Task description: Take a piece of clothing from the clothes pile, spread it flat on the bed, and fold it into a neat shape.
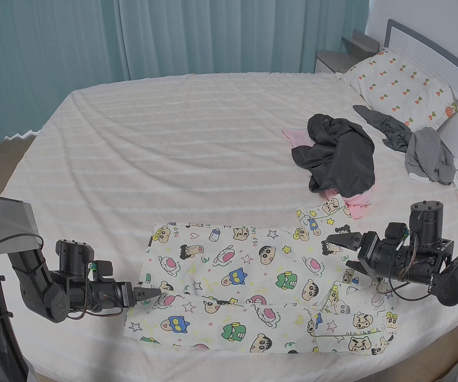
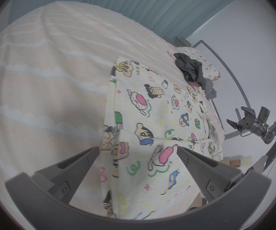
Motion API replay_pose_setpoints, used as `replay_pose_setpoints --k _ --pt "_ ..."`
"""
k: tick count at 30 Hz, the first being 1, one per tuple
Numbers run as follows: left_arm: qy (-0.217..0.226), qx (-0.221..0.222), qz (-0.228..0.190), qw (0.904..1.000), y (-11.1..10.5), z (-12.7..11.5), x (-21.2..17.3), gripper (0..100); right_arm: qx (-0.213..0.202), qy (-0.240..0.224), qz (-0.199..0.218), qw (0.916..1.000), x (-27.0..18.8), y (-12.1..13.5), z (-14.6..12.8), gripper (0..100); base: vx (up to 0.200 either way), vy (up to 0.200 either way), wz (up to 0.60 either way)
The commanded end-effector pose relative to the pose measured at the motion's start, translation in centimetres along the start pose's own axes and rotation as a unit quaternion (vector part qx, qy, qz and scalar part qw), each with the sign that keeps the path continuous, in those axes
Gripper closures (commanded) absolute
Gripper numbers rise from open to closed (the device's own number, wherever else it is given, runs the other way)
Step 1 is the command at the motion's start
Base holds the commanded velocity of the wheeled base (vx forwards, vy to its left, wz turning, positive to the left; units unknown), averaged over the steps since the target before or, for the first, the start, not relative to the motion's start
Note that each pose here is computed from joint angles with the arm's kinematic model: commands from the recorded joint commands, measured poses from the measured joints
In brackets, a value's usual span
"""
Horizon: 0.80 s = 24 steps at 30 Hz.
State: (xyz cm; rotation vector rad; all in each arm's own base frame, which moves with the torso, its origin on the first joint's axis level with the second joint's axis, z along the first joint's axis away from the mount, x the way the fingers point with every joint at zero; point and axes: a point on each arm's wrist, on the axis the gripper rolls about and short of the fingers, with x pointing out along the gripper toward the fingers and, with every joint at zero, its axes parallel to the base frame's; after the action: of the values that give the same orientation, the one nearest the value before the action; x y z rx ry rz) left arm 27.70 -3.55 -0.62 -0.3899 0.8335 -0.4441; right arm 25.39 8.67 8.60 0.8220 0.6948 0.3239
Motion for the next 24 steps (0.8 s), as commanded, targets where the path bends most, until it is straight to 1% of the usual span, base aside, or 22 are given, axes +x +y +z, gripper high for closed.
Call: replay_pose_setpoints --k 1,9,17,22,24 --pt "-0.007 0.001 0.009 0.9999 0.6 0.1 -0.6 0 0.000 0.000 0.000 1.0000 0.0 0.0 0.0 0 0.000 0.000 0.00" --pt "-0.013 0.017 0.006 0.9998 0.3 0.5 -0.4 0 0.001 0.002 -0.002 1.0000 0.0 -0.1 -0.1 0 0.000 0.000 0.00" --pt "-0.037 0.028 -0.004 0.9989 -0.5 1.6 -1.0 0 0.001 0.002 -0.002 1.0000 0.0 -0.1 -0.1 0 0.000 0.000 0.00" --pt "-0.030 0.034 -0.015 0.9989 -1.1 1.4 -0.7 0 0.000 0.001 -0.001 1.0000 0.0 -0.1 -0.1 0 0.000 0.000 0.00" --pt "-0.017 0.035 -0.019 0.9990 -1.3 0.9 -0.2 0 0.002 0.003 -0.002 1.0000 0.0 -0.1 -0.1 0 0.000 0.000 0.00"
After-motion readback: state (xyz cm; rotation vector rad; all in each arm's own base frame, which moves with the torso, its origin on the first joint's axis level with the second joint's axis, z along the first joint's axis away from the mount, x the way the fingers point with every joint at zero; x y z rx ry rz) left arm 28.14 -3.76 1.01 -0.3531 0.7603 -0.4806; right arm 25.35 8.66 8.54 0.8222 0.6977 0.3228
